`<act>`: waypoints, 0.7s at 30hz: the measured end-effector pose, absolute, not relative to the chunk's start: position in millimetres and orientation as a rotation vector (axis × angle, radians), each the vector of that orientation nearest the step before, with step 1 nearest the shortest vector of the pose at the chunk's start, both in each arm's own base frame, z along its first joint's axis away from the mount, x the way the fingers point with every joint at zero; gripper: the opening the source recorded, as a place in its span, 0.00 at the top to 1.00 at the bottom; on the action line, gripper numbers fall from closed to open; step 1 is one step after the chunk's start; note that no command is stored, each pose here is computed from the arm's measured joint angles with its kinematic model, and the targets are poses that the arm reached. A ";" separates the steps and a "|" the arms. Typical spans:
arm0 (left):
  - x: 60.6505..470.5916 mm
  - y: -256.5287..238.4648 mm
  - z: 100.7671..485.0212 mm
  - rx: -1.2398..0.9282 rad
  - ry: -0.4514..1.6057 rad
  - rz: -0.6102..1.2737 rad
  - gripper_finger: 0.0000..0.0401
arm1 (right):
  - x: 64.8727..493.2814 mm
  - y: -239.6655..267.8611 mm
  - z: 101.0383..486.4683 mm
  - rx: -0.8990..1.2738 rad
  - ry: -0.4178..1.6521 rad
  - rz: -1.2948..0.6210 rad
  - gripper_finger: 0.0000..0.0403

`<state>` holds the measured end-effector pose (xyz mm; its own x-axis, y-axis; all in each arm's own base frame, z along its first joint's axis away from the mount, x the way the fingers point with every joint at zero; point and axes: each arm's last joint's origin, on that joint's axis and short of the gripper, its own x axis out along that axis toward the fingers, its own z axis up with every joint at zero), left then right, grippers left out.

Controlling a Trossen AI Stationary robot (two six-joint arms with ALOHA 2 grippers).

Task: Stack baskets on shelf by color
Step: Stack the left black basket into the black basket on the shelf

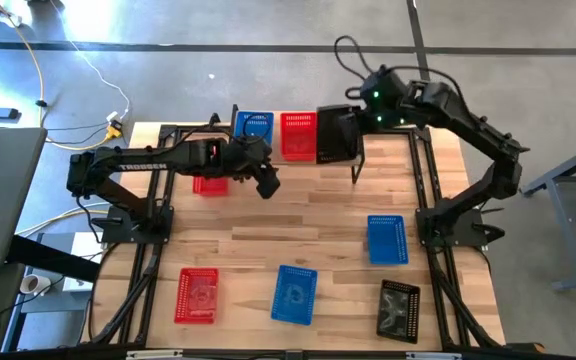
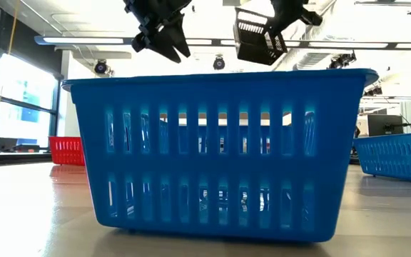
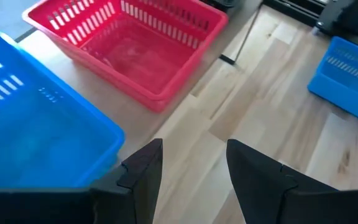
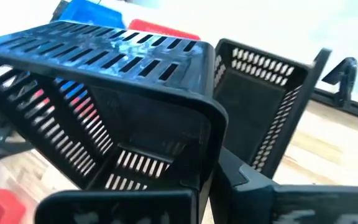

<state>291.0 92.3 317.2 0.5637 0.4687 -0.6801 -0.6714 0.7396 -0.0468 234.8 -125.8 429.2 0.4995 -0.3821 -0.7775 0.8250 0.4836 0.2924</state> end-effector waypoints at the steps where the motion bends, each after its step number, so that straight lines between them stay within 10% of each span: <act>1: 290.5 94.0 317.2 -0.320 0.696 0.690 0.58 | 232.3 -130.5 429.2 0.734 0.701 -0.816 1.00; 21: 284.9 110.2 316.8 -0.342 0.691 0.744 0.58 | 200.2 -206.2 413.1 1.067 0.676 -0.694 1.00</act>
<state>284.9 110.2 316.8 0.5321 0.5022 -0.6817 -0.7167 0.6958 -0.0468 200.2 -206.2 413.1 0.6070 -0.1751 -0.7752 0.7796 0.3208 0.5379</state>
